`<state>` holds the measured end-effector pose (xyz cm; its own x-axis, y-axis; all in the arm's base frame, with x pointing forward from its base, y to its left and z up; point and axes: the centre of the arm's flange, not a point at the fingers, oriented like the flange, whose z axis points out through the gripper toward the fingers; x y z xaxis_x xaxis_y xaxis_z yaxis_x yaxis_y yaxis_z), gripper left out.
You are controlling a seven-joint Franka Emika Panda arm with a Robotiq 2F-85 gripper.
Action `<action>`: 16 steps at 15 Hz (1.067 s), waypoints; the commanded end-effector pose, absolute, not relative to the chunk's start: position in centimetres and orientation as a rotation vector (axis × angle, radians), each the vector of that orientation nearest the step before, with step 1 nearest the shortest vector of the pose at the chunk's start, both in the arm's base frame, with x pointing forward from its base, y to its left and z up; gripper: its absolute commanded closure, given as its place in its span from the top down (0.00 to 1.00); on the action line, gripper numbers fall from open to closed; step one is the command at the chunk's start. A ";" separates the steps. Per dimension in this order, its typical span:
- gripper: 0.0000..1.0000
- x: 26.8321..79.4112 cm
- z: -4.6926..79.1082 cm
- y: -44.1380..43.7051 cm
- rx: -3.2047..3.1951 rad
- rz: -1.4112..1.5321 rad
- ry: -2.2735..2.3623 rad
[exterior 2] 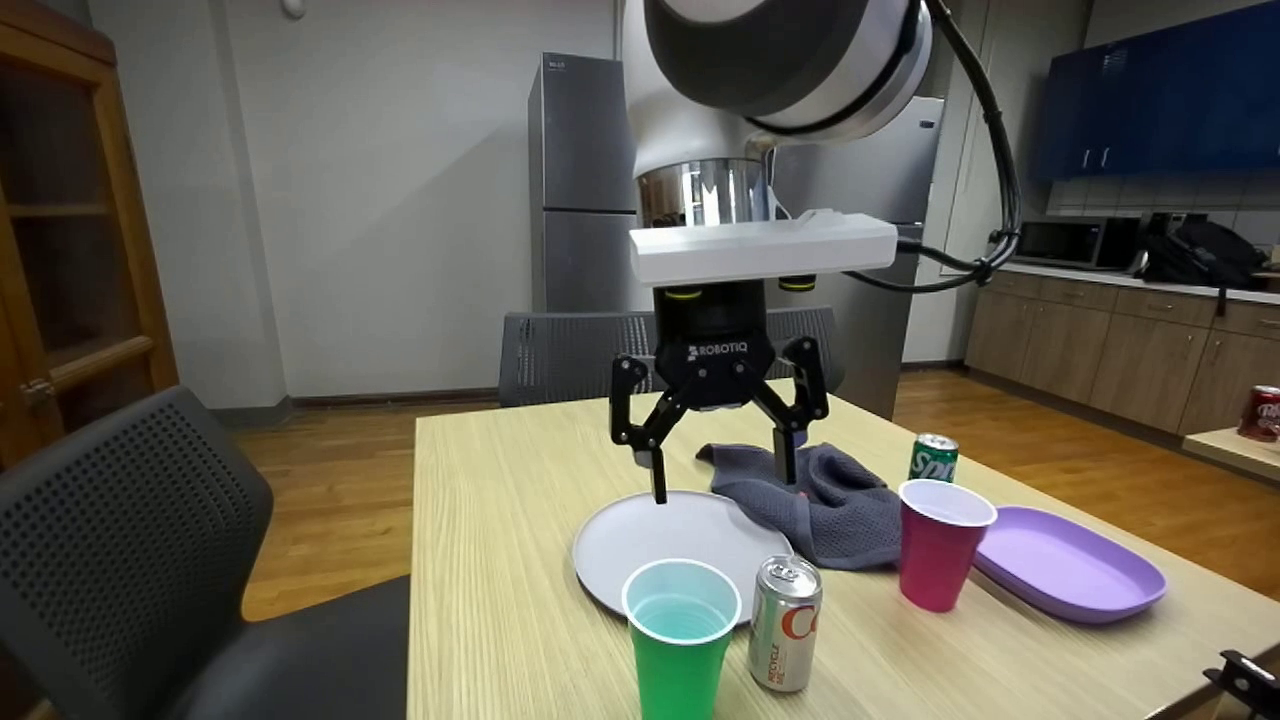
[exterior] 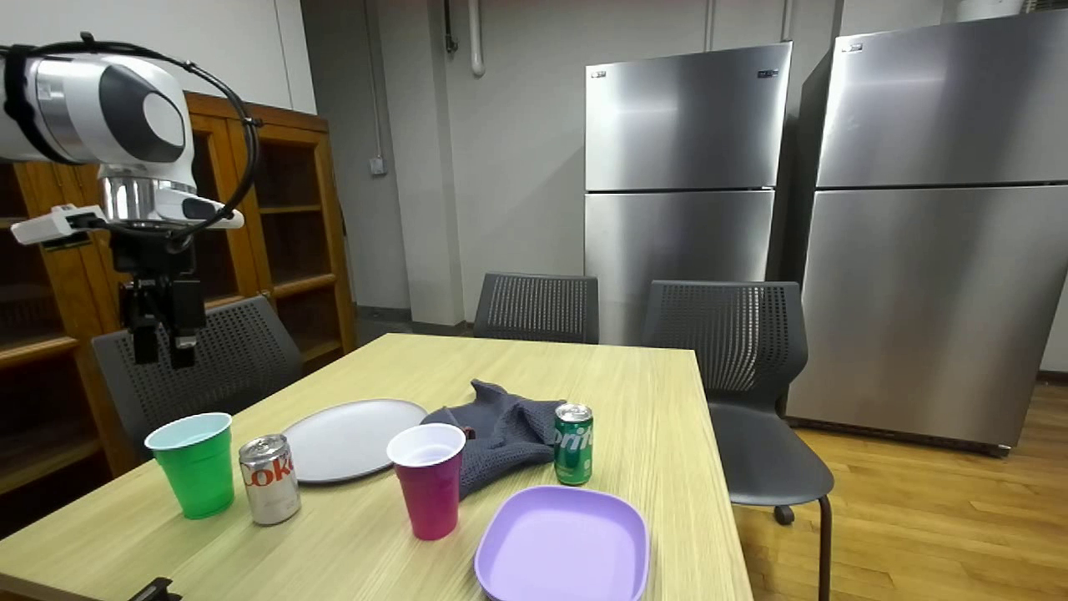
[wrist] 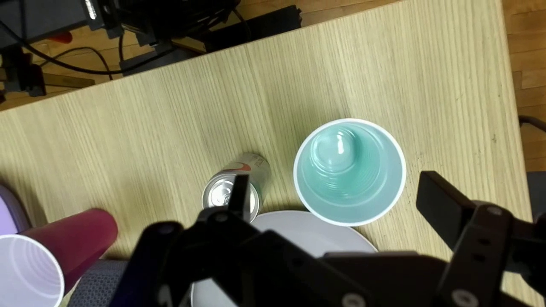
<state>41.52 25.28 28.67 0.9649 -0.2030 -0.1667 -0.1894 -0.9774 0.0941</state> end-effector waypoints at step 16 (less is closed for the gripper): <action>1.00 39.8 27.1 28.1 3.027 -0.200 -0.342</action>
